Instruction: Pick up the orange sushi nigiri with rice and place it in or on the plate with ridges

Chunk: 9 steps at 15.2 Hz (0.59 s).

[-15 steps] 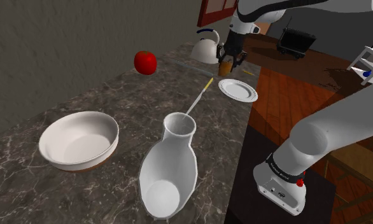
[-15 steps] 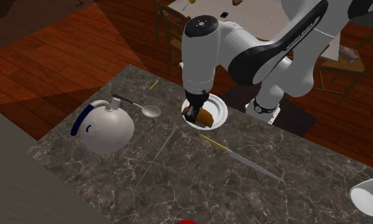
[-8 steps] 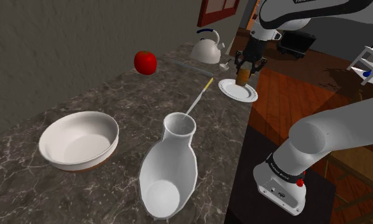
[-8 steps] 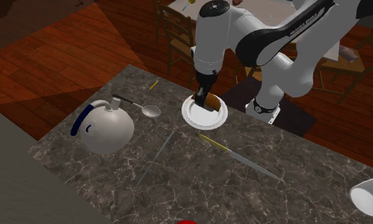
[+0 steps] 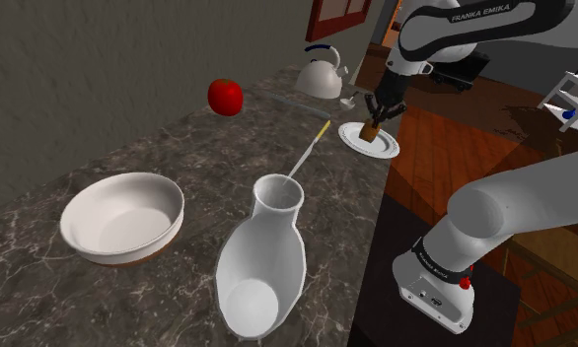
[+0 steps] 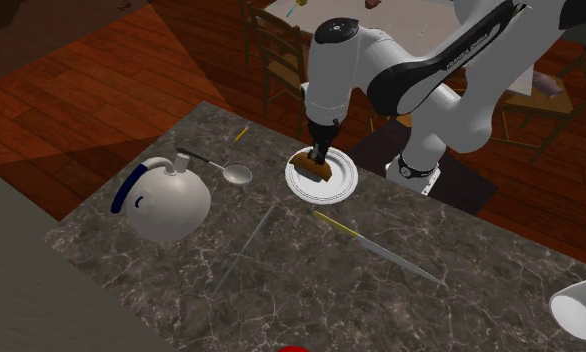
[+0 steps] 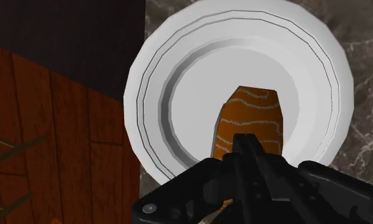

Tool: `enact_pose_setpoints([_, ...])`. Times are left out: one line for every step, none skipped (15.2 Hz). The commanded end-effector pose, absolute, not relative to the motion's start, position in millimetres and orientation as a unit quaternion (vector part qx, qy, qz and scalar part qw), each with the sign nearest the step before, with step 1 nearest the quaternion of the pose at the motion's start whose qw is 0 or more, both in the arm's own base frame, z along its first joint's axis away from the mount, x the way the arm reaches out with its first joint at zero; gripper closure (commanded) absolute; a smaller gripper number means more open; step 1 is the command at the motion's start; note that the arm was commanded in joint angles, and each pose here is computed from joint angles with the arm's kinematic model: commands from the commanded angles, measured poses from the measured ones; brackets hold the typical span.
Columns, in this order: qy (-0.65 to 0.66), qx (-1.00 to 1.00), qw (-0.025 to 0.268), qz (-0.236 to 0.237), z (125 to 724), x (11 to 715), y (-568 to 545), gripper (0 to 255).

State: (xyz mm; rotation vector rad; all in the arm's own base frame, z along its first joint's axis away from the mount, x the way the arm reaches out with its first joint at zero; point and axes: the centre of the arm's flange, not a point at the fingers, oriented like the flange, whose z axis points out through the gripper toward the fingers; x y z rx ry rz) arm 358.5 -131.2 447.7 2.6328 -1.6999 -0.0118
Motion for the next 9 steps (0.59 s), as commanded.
enact_pose_setpoints([-0.542, 0.84, 0.004, -0.004, 447, 358, -131, 0])
enact_pose_setpoints([-0.553, 0.833, -0.008, 0.014, 445, 358, -142, 0])
enact_pose_setpoints([-0.561, 0.827, -0.019, 0.029, 442, 358, -152, 0])
enact_pose_setpoints([-0.561, 0.827, -0.019, 0.029, 437, 358, -152, 0])
enact_pose_setpoints([-0.561, 0.827, -0.019, 0.029, 432, 358, -152, 0])
enact_pose_setpoints([-0.561, 0.827, -0.019, 0.029, 427, 359, -152, 0])
enact_pose_setpoints([-0.561, 0.827, -0.019, 0.029, 421, 359, -152, 0])
enact_pose_setpoints([-0.561, 0.827, -0.019, 0.029, 416, 359, -152, 0])
enact_pose_setpoints([-0.561, 0.827, -0.019, 0.029, 411, 360, -152, 0])
